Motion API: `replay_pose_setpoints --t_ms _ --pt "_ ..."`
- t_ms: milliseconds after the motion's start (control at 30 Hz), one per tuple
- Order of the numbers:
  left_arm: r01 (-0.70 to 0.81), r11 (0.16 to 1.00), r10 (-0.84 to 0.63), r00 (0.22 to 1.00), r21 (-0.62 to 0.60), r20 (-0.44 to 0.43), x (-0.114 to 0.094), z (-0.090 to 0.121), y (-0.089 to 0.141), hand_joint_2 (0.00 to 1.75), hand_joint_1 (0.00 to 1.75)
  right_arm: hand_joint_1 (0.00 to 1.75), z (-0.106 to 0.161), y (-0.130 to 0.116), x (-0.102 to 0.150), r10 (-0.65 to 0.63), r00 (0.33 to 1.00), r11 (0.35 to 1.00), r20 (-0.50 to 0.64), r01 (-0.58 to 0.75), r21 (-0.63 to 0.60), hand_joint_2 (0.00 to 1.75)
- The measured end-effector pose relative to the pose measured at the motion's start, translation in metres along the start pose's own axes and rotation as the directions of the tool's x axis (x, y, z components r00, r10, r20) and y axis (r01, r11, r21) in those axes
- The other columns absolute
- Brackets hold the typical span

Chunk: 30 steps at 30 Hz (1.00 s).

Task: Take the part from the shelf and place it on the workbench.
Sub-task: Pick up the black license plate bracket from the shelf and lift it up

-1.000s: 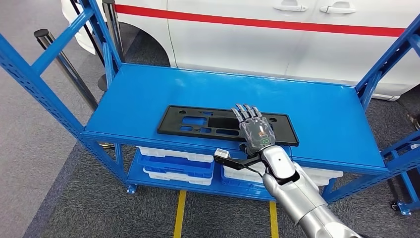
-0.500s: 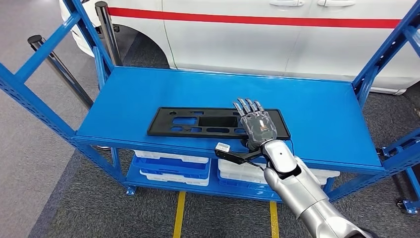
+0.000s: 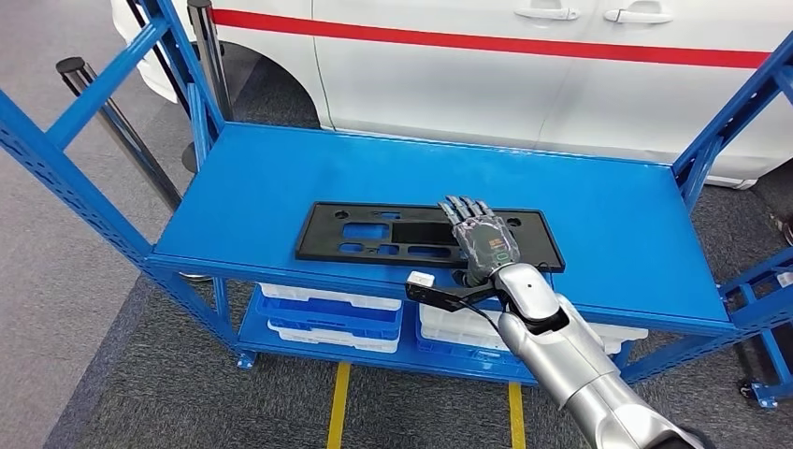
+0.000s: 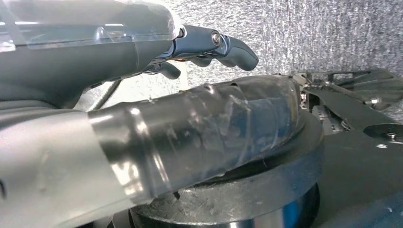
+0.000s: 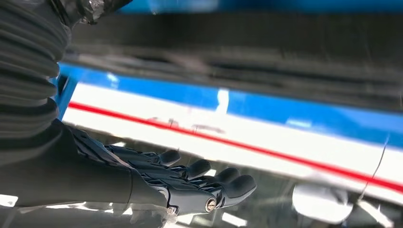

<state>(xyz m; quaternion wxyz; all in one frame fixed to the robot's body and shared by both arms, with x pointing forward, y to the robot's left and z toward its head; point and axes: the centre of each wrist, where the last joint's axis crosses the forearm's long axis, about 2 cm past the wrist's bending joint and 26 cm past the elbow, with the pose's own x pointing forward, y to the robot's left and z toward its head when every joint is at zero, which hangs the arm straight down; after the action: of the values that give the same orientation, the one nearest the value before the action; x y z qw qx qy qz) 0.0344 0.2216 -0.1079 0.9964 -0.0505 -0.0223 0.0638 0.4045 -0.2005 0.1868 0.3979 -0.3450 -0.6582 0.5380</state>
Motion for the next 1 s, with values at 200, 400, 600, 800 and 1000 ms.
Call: replay_pose_setpoints --t_ms 200,400,600,800,1000 --pt "-0.023 1.0 0.022 0.999 0.005 0.023 0.0 0.0 0.001 0.0 0.0 0.0 -0.009 -0.006 -0.007 -0.073 0.997 0.995 0.002 0.073 0.067 1.75" --pt "-0.035 0.999 0.034 0.998 0.019 0.047 0.0 0.0 0.001 0.0 0.0 0.0 -0.015 -0.007 -0.014 -0.125 0.992 0.983 -0.002 0.125 0.136 1.75" --pt "-0.045 0.999 0.043 0.997 0.029 0.058 0.0 0.0 0.002 0.0 0.0 0.0 -0.019 -0.007 -0.019 -0.134 0.991 0.978 -0.008 0.133 0.163 1.75" --pt "-0.051 0.998 0.049 0.997 0.032 0.061 0.0 0.0 0.002 0.0 0.0 0.0 -0.021 -0.006 -0.02 -0.134 0.991 0.976 -0.008 0.134 0.174 1.75" --pt "-0.053 0.998 0.051 0.997 0.032 0.06 0.0 0.0 0.002 0.0 0.0 1.71 -0.019 -0.001 -0.022 -0.128 0.992 0.972 -0.019 0.13 0.194 1.75"
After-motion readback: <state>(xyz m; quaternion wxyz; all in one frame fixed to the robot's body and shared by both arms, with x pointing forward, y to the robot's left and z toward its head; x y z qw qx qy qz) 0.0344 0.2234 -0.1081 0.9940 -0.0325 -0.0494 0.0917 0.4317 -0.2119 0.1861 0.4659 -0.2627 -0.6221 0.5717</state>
